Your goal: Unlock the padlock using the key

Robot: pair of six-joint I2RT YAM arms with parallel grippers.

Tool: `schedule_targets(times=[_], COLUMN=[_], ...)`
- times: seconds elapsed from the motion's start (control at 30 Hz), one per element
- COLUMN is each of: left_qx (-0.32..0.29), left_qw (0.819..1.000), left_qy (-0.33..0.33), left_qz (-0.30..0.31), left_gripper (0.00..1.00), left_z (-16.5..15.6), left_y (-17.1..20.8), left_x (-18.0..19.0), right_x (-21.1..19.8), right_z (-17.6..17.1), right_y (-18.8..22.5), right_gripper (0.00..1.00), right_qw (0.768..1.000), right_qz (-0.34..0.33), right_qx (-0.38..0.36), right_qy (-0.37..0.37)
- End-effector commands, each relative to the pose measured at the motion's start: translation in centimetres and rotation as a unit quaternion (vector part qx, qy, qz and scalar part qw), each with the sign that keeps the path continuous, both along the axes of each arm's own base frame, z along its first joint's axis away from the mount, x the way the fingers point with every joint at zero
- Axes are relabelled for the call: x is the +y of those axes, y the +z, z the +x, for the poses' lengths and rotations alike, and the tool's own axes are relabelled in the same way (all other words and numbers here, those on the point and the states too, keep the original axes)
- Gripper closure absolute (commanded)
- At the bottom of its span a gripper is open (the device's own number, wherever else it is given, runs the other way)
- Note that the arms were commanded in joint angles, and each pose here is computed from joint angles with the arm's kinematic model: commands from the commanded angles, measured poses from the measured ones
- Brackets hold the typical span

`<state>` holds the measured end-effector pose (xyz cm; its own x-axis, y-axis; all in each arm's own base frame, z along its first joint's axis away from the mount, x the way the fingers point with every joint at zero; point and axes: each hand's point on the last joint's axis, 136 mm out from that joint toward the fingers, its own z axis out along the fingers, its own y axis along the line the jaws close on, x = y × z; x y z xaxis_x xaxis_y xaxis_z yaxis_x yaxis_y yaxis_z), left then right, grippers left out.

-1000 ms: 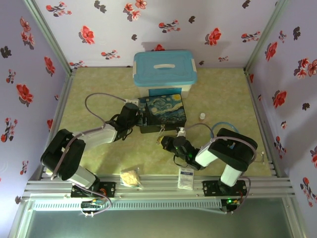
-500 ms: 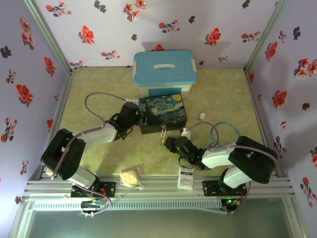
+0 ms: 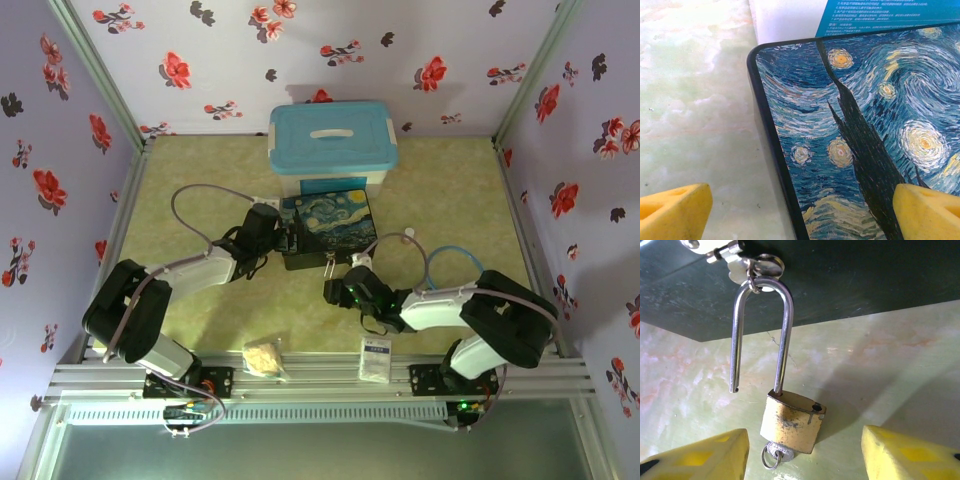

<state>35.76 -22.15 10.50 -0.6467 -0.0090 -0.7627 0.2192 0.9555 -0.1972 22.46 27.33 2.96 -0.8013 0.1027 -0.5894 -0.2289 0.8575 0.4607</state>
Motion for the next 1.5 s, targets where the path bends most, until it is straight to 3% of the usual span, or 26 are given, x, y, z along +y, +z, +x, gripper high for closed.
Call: schedule_targets(times=[0.0, 0.47, 0.63, 0.83, 1.0, 1.2, 1.47], left_qx=[-0.018, -0.011, -0.009, -0.007, 0.002, 0.007, 0.000], left_qw=[1.000, 1.000, 1.000, 1.000, 1.000, 1.000, 1.000], left_qy=[-0.003, 0.002, 0.001, 0.003, 0.012, 0.003, -0.007], left_qz=[-0.006, -0.008, -0.005, 0.003, 0.010, 0.021, 0.011], left_gripper=[0.07, 0.07, 0.07, 0.07, 0.11, 0.12, 0.14], left_z=[0.7, 0.9, 0.9, 1.1, 1.3, 1.2, 1.0], left_y=[1.6, 0.6, 0.5, 0.2, -1.2, -2.4, -1.8], left_x=[-0.2, -0.3, -0.3, -0.2, 0.0, 0.0, -0.4], right_x=[0.6, 1.5, 1.6, 2.0, 1.7, 1.6, 2.0], right_z=[0.0, 0.1, 0.0, -0.1, 0.2, 0.7, 1.2], right_y=[-1.2, -4.0, -4.4, -3.5, -3.6, -3.7, -4.7], right_gripper=[0.40, 0.53, 0.65, 0.76, 0.86, 0.89, 0.93], right_qw=[0.999, 0.999, 0.999, 0.996, 0.984, 0.955, 0.933], right_qz=[-0.026, -0.012, 0.004, 0.067, 0.138, 0.232, 0.257], right_qx=[0.013, 0.043, 0.049, 0.049, 0.069, 0.072, 0.053], right_qy=[0.026, 0.008, 0.003, -0.015, -0.084, -0.172, -0.247])
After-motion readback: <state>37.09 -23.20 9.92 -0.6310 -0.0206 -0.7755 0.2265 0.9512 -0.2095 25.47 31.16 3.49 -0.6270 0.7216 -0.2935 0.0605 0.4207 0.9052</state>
